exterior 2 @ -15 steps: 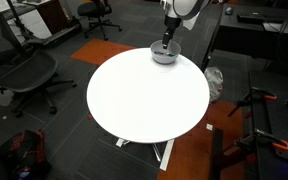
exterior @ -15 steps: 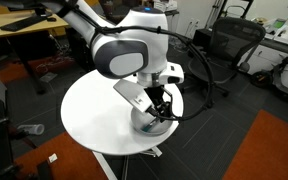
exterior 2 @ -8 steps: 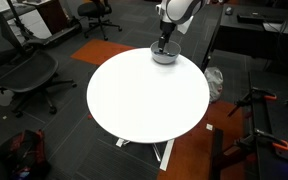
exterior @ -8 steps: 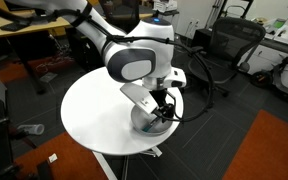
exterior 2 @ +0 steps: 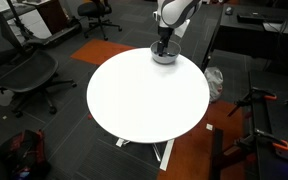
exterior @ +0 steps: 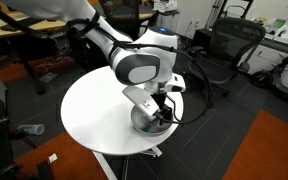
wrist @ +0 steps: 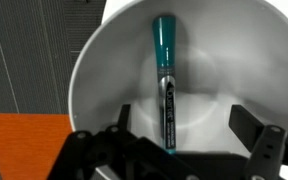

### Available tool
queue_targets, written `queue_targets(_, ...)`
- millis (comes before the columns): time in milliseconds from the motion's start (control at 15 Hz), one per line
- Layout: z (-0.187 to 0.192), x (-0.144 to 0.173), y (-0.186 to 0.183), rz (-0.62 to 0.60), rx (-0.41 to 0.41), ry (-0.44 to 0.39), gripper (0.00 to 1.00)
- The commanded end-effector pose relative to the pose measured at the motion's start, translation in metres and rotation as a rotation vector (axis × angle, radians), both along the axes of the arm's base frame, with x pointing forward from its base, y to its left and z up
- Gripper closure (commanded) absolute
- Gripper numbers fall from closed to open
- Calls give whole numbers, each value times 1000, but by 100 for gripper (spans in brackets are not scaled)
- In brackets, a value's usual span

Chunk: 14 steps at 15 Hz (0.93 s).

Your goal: Remove the marker from the bowl and put it on the table

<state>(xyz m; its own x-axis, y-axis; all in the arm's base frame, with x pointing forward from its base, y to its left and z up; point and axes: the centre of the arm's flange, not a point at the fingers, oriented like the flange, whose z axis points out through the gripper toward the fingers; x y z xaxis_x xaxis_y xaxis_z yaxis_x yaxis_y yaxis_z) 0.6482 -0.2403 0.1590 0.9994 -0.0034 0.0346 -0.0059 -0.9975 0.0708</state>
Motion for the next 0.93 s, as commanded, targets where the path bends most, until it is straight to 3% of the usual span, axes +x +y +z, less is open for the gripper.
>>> queue_targets(0,-5,11,-5,11,23,22,0)
queue_targets(67,-7,11,-5,11,23,26,0)
queue_targets(133,-8,11,-5,10,21,28,25)
queue_targets(267,-9,13,-5,11,22,30,34)
queue_targets(800,-8,16,-5,10,22,27,97)
queue_targets(867,-7,15,-5,9,22,28,100)
